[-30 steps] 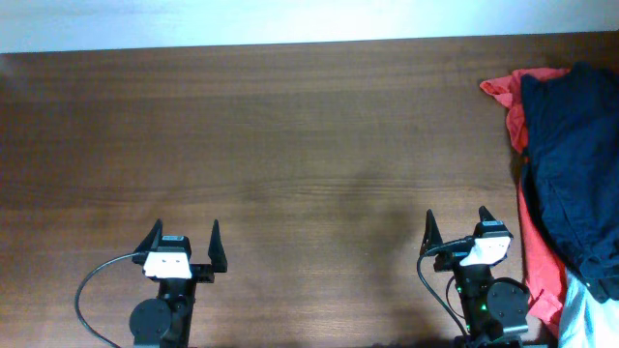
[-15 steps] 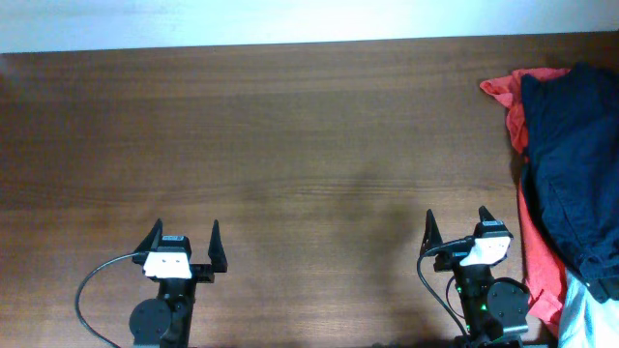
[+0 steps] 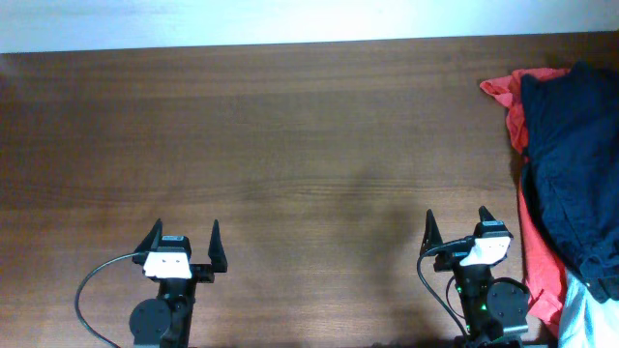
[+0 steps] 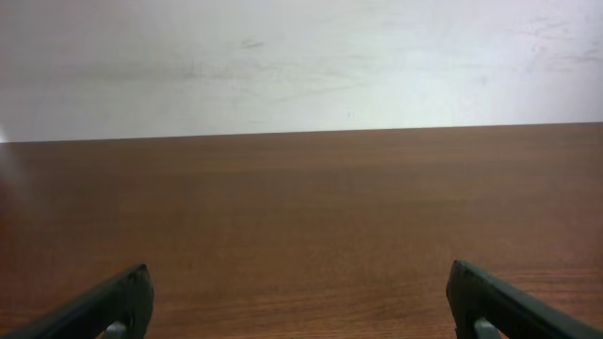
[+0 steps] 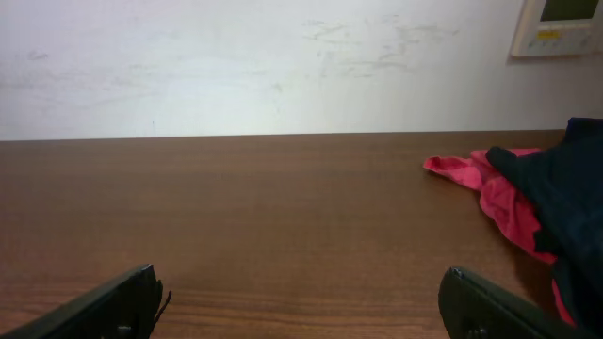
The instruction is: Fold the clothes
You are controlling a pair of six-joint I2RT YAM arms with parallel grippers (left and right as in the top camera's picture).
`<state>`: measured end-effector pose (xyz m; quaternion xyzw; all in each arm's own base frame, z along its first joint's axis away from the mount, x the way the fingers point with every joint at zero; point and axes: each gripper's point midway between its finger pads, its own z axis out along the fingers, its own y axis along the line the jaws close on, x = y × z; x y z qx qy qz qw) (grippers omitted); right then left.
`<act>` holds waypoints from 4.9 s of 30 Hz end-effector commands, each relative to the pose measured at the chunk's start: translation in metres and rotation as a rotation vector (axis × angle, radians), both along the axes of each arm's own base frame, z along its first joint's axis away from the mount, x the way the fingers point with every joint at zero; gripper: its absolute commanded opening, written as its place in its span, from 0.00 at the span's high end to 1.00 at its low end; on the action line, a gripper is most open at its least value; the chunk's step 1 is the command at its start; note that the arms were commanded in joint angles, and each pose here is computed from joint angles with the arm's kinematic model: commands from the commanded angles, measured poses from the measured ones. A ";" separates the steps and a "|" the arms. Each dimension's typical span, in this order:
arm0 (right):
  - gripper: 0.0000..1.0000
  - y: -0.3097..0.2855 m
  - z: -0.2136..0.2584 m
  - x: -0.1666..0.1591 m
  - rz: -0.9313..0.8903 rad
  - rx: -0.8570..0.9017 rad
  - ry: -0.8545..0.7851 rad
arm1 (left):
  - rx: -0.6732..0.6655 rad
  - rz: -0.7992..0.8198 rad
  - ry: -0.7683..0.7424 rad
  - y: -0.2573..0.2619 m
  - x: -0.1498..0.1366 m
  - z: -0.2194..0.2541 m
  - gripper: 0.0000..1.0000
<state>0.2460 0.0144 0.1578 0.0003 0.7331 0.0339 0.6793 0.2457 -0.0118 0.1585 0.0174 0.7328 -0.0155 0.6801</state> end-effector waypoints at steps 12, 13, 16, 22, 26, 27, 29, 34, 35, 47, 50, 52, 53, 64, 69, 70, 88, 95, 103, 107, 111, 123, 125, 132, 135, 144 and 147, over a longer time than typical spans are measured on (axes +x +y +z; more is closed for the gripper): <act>0.02 0.000 0.028 -0.004 -0.003 0.085 -0.051 | 0.016 0.014 0.005 0.003 0.000 -0.002 0.01; 0.01 0.000 0.040 -0.006 -0.003 0.087 -0.073 | 0.016 0.014 0.005 0.003 0.000 -0.002 0.01; 0.02 -0.003 0.085 -0.019 -0.012 0.093 -0.130 | 0.016 0.014 0.005 0.003 0.000 -0.002 0.01; 0.02 -0.023 0.150 -0.044 -0.118 0.141 -0.119 | 0.016 0.014 0.005 0.003 0.000 -0.002 0.01; 0.01 -0.027 0.189 -0.049 -0.139 0.135 -0.080 | 0.016 0.014 0.005 0.003 0.000 -0.002 0.01; 0.02 -0.027 0.199 -0.048 -0.141 0.131 -0.058 | 0.016 0.014 0.005 0.003 0.000 -0.002 0.01; 0.01 -0.028 0.213 -0.045 -0.156 0.135 -0.005 | 0.016 0.014 0.005 0.003 0.000 -0.002 0.01; 0.01 -0.039 0.236 -0.031 -0.247 0.169 0.140 | 0.016 0.014 0.005 0.003 0.000 -0.002 0.01; 0.01 -0.040 0.240 -0.026 -0.258 0.162 0.166 | 0.016 0.014 0.005 0.003 0.000 -0.002 0.01; 0.01 -0.063 0.230 0.003 -0.430 0.030 0.491 | 0.016 0.014 0.005 0.003 0.000 -0.002 0.01; 0.01 -0.073 0.219 0.006 -0.477 0.018 0.549 | 0.016 0.014 0.005 0.003 0.000 -0.002 0.01; 0.01 -0.083 0.208 0.007 -0.507 0.036 0.599 | 0.016 0.014 0.005 0.003 0.000 -0.002 0.01; 0.01 -0.090 0.201 0.007 -0.524 0.060 0.630 | 0.016 0.014 0.005 0.003 0.000 -0.002 0.01; 0.01 -0.189 0.131 0.005 -0.642 0.378 0.867 | 0.016 0.014 0.005 0.003 0.000 -0.002 0.01; 0.01 -0.226 0.087 0.003 -0.707 0.499 0.986 | 0.016 0.014 0.005 0.003 0.000 -0.002 0.01; 0.00 -0.232 0.078 0.002 -0.717 0.520 1.011 | 0.016 0.014 0.005 0.003 0.000 -0.002 0.01; 0.18 -0.257 -0.051 -0.051 -0.745 0.867 1.176 | 0.016 0.014 0.005 0.003 0.000 -0.002 0.01; 0.25 -0.254 -0.076 -0.062 -0.761 0.894 1.186 | 0.016 0.014 0.005 0.003 0.000 -0.002 0.01; 0.27 -0.261 -0.088 -0.065 -0.802 0.861 1.176 | 0.016 0.014 0.005 0.003 0.000 -0.002 0.01; 0.27 -0.264 -0.090 -0.062 -0.805 0.855 1.154 | 0.016 0.014 0.005 0.003 0.000 -0.002 0.01; 0.28 -0.264 -0.095 -0.063 -0.823 0.872 1.153 | 0.016 0.014 0.005 0.003 0.000 -0.002 0.01; 0.62 -0.266 -0.096 -0.061 -0.835 0.886 1.140 | 0.016 0.014 0.005 0.003 0.000 -0.002 0.01; 0.58 -0.266 -0.096 -0.061 -0.836 0.884 1.141 | 0.016 0.014 0.005 0.003 0.000 -0.002 0.01; 0.57 -0.269 -0.098 -0.061 -0.847 0.884 1.134 | 0.016 0.014 0.005 0.003 0.000 -0.002 0.01; 0.60 -0.268 -0.099 -0.057 -0.829 0.892 1.117 | 0.016 0.014 0.005 0.003 0.000 -0.002 0.01; 0.61 -0.265 -0.108 -0.059 -0.836 0.901 1.116 | 0.016 0.014 0.005 0.003 0.000 -0.002 0.01; 0.62 -0.264 -0.111 -0.059 -0.846 0.917 1.111 | 0.016 0.014 0.005 0.003 0.000 -0.002 0.01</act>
